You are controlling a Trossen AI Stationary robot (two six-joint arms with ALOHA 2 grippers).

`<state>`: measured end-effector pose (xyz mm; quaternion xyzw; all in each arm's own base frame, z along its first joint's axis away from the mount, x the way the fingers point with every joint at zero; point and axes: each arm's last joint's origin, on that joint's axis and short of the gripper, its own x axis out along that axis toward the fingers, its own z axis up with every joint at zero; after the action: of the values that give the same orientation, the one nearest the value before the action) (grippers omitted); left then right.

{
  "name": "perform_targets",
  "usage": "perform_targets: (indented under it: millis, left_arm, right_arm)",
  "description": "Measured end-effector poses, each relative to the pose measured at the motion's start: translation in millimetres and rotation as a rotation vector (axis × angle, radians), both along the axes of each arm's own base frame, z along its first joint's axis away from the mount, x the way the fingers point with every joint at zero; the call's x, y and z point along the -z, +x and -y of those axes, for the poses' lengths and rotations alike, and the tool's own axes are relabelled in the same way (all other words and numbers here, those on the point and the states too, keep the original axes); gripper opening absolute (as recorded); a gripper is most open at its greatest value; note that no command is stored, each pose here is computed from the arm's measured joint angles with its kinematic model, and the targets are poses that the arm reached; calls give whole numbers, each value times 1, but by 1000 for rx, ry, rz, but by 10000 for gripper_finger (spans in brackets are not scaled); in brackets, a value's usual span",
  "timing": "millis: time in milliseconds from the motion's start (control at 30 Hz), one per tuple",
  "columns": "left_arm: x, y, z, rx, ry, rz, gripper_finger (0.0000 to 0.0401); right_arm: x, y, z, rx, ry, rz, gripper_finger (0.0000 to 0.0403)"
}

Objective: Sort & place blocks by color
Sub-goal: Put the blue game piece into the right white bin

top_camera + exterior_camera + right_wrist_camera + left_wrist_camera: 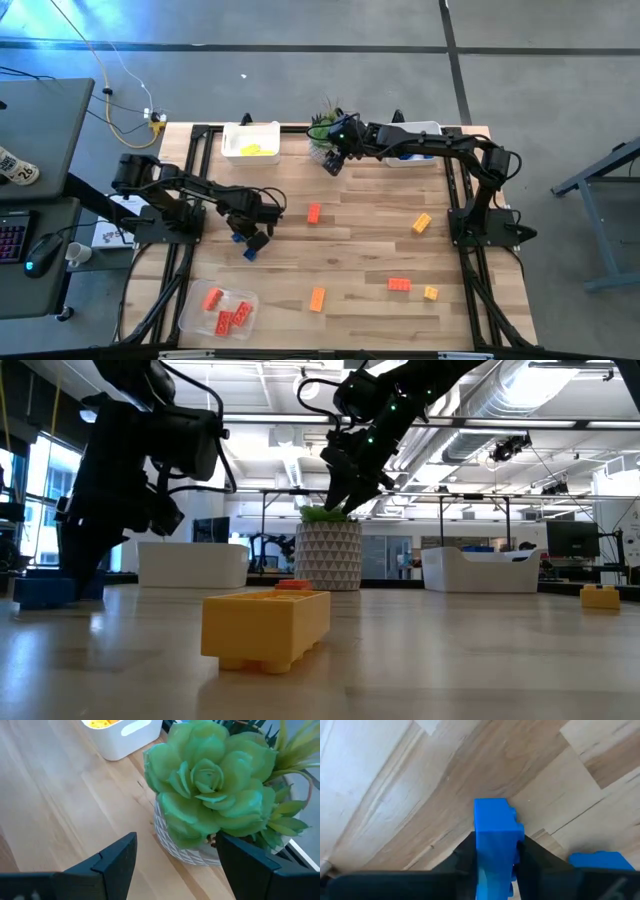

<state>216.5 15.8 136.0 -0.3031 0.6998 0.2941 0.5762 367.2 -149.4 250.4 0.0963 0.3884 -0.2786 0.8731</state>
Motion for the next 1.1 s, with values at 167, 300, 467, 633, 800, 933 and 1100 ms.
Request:
perform_targets:
  millis: [167,300,467,633,800,933,1100]
  left_arm:
    - [-5,0,-5,36,45,38,61]
    - [-20,7,-15,44,77,144,61]
    - [-45,17,-35,16,122,360,61]
    - [-73,19,-59,-32,195,556,61]
    - [-100,19,-78,-54,286,769,61]
    - [-121,19,-91,-85,353,959,61]
    - [-143,20,-102,-54,412,1173,61]
  right_arm:
    - [0,1,-2,-55,57,21,259]
    - [0,2,-5,-138,141,55,259]
    - [0,4,-10,-248,241,100,259]
    - [-1,5,-13,-334,311,132,259]
    - [-3,6,-15,-395,367,168,259]
    - [-6,9,-16,-470,408,231,259]
    - [-13,14,-17,-557,415,327,259]
